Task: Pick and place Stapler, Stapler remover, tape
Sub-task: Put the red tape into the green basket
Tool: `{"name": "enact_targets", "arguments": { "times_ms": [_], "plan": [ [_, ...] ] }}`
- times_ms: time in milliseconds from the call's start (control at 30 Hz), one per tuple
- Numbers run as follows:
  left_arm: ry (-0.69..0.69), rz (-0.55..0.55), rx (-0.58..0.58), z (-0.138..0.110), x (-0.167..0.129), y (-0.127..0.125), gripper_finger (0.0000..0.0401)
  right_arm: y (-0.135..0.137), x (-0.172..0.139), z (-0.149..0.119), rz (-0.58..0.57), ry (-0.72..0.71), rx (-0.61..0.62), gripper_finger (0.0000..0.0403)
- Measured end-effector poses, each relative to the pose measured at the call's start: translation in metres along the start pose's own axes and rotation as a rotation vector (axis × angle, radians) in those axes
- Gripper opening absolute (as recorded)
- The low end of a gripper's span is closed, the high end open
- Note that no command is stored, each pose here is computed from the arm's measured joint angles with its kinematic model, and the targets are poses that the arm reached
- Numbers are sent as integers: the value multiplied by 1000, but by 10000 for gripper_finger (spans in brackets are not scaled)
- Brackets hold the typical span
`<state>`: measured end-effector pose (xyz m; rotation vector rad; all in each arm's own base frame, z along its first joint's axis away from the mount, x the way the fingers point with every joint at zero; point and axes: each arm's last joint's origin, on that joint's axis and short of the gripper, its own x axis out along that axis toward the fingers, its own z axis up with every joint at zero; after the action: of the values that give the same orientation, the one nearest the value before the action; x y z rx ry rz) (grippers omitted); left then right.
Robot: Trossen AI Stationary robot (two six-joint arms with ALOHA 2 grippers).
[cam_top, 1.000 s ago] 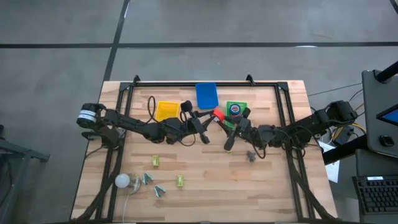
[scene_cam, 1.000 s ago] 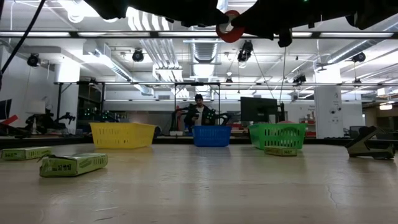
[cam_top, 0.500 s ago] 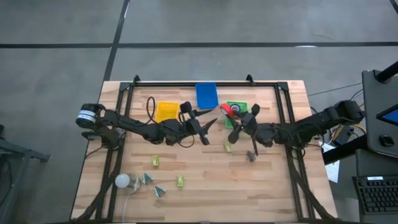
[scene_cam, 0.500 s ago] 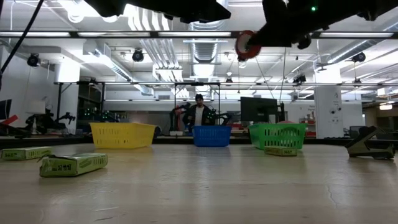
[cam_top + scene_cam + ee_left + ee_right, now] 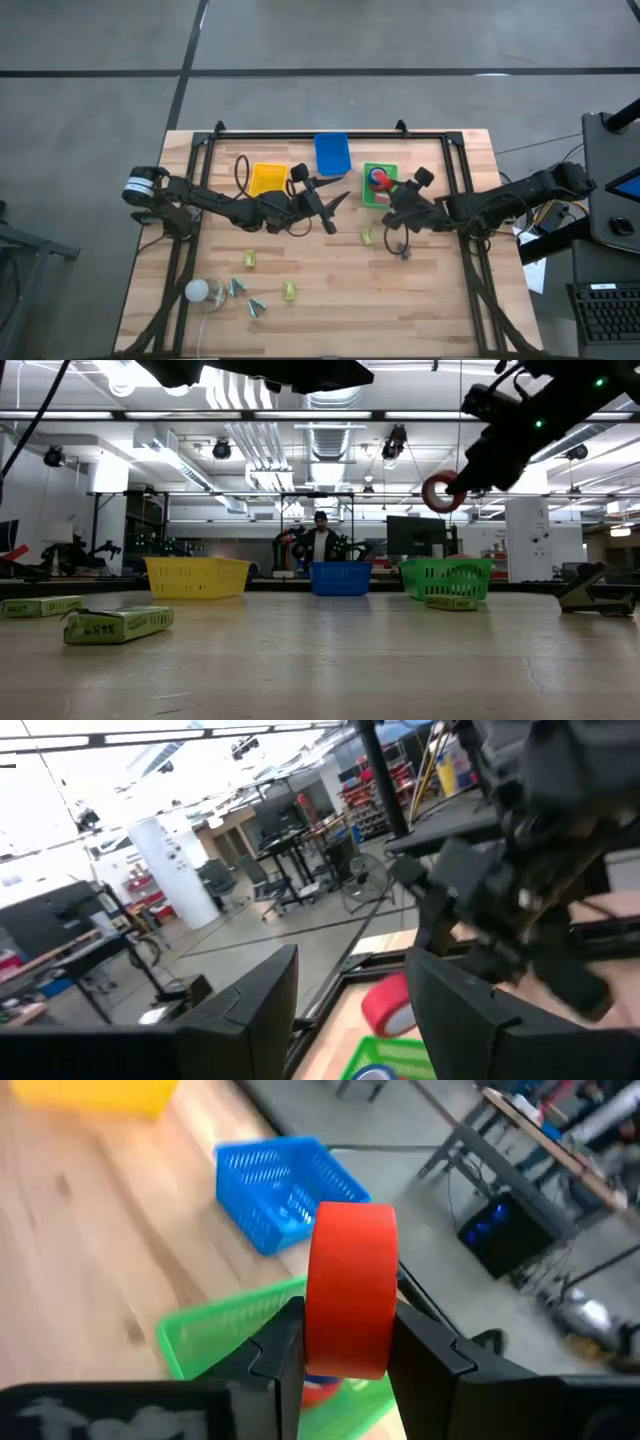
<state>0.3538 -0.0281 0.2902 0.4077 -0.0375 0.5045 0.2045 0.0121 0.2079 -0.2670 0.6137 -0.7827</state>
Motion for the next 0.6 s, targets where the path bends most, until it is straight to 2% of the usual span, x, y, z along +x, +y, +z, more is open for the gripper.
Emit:
{"name": "enact_targets", "arguments": {
  "times_ms": [167,600],
  "plan": [
    [-12,-9,-11,1,0,0,188,5,14,-7,-25,60,-182,133],
    [-4,-13,-1,0,0,0,188,18,35,-22,-45,162,-282,120]
  ]
}}
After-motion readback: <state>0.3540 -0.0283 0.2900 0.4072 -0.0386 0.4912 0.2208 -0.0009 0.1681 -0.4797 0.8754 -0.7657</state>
